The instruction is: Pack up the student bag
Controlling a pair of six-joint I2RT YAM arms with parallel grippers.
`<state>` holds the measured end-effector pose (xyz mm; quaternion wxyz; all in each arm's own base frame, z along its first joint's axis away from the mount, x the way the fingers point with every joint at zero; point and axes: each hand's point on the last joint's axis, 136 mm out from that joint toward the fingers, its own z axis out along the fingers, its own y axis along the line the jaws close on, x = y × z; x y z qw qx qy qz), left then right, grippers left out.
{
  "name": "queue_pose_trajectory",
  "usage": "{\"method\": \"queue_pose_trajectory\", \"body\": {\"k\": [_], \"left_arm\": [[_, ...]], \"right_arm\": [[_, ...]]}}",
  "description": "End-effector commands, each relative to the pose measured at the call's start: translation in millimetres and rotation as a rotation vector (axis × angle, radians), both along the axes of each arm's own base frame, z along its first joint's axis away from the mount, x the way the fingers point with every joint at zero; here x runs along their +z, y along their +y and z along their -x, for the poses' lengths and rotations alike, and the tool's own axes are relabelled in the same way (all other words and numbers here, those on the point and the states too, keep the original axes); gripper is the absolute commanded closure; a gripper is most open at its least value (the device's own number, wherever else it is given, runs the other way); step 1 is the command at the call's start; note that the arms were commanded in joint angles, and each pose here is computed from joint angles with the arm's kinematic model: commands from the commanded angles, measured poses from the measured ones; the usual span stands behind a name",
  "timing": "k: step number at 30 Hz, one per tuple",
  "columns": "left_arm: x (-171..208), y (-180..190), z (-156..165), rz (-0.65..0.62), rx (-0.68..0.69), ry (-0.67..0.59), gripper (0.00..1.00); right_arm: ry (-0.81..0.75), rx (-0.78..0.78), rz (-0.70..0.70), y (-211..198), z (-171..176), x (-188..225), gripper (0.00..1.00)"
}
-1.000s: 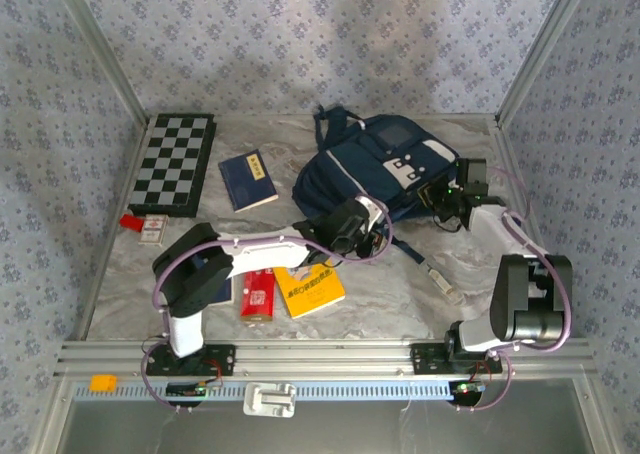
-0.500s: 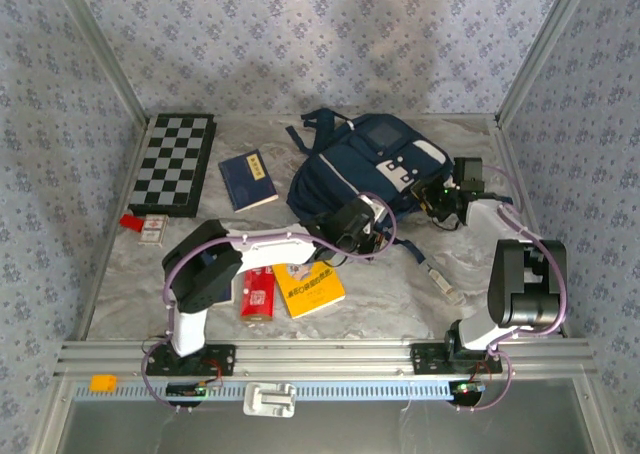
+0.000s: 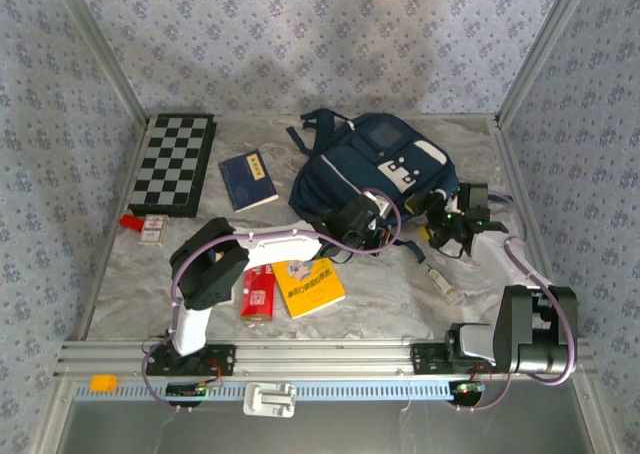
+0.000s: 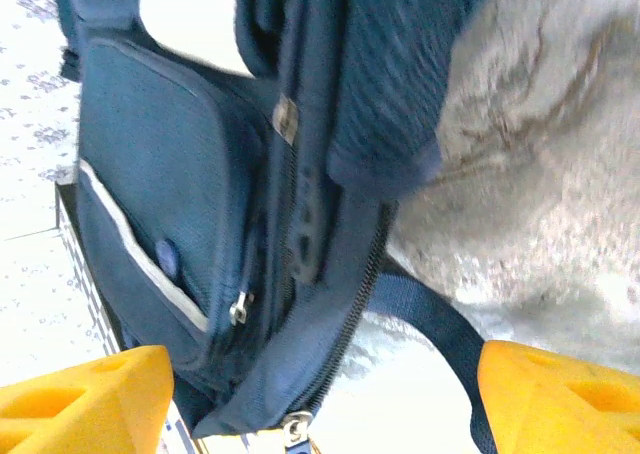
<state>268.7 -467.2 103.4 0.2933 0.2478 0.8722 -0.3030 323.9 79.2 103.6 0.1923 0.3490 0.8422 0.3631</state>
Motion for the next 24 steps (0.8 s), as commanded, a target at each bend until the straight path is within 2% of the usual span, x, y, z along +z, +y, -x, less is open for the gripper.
{"method": "queue_pose_trajectory", "body": {"k": [1,4,9,12,17,19,24], "left_arm": [[24.6,-13.1,-7.4,0.072,0.001,-0.021,1.0],[27.1,-15.8,-5.6,0.082,-0.012,-0.016,1.0],[31.3,-18.2,-5.6,0.085,-0.019,-0.018,1.0],[33.0,-17.8,-4.8,0.084,-0.024,-0.02,1.0],[28.6,-7.4,-2.9,0.045,-0.02,-0.025,1.0],[25.2,-1.4,-0.7,0.031,-0.022,-0.025,1.0],[9.4,29.5,-2.1,-0.068,0.016,-0.054,1.0]], "right_arm": [[-0.004,-0.004,-0.066,15.5,-6.9,0.0,0.24],[-0.024,0.002,-0.068,24.1,-22.4,1.5,0.29],[-0.014,0.003,-0.048,28.8,-40.8,-10.5,0.47],[-0.016,-0.005,-0.033,23.5,-46.4,-13.9,0.69],[-0.025,0.022,0.014,13.3,-51.6,-7.4,0.95],[-0.036,0.027,0.014,8.7,-53.4,-2.1,0.99],[-0.059,0.051,0.023,-4.7,-57.7,12.9,1.0]]}}
